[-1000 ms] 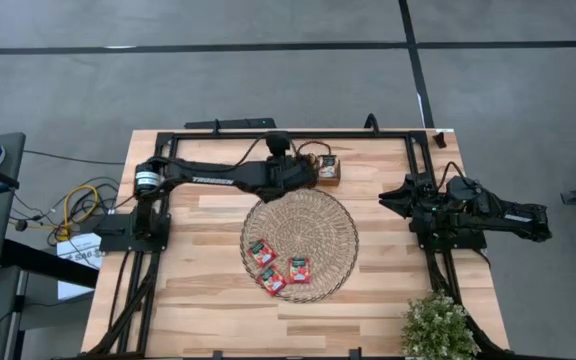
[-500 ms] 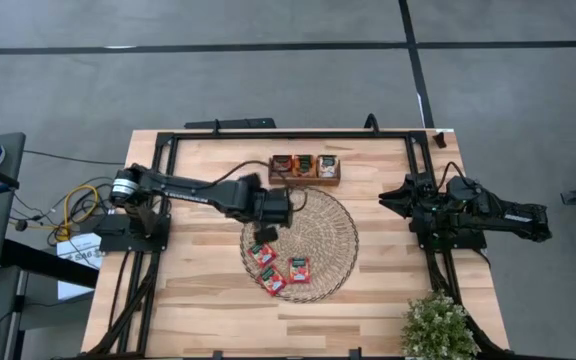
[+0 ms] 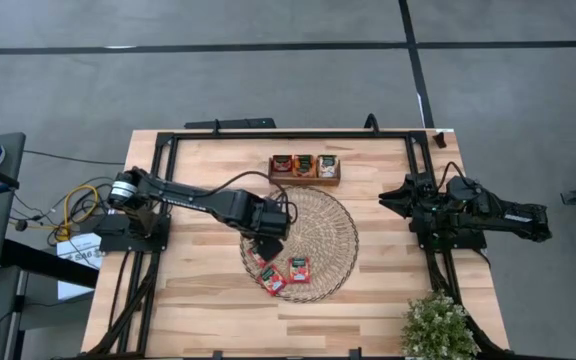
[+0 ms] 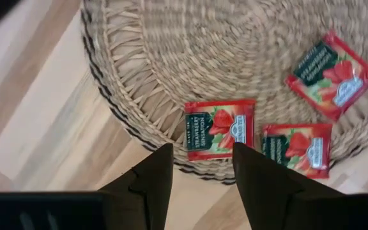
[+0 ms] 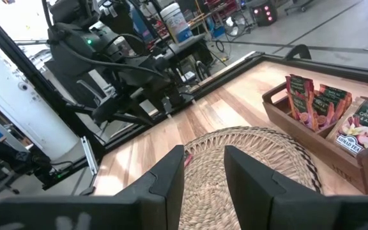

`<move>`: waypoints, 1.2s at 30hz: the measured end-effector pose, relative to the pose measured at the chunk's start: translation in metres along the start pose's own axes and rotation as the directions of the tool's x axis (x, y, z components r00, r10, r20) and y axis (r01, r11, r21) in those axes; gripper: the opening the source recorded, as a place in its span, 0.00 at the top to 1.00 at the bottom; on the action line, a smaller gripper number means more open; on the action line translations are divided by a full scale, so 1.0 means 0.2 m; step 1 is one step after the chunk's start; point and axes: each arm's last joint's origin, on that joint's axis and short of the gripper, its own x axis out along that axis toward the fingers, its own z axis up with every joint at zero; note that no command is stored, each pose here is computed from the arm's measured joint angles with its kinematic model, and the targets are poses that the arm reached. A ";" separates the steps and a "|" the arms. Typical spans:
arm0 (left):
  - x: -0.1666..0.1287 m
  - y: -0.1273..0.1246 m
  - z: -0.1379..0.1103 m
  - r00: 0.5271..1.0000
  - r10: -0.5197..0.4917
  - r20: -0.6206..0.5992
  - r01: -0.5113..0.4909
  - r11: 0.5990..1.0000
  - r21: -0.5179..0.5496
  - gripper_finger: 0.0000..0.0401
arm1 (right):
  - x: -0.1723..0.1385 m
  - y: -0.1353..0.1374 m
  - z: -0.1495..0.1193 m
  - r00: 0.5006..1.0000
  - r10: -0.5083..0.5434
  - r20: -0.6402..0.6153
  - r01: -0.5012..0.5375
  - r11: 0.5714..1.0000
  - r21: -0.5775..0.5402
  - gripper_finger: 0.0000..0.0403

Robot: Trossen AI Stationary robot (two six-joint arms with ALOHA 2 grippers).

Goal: Pick & Place Tea
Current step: Put the top red tea bag into the left slot of the wooden organizer

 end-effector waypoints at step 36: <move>0.44 -0.04 -0.08 0.981 -0.018 -0.192 -0.002 0.994 -0.105 0.61 | 0.00 -0.01 -0.01 1.000 -0.011 -0.021 0.011 1.000 0.004 0.74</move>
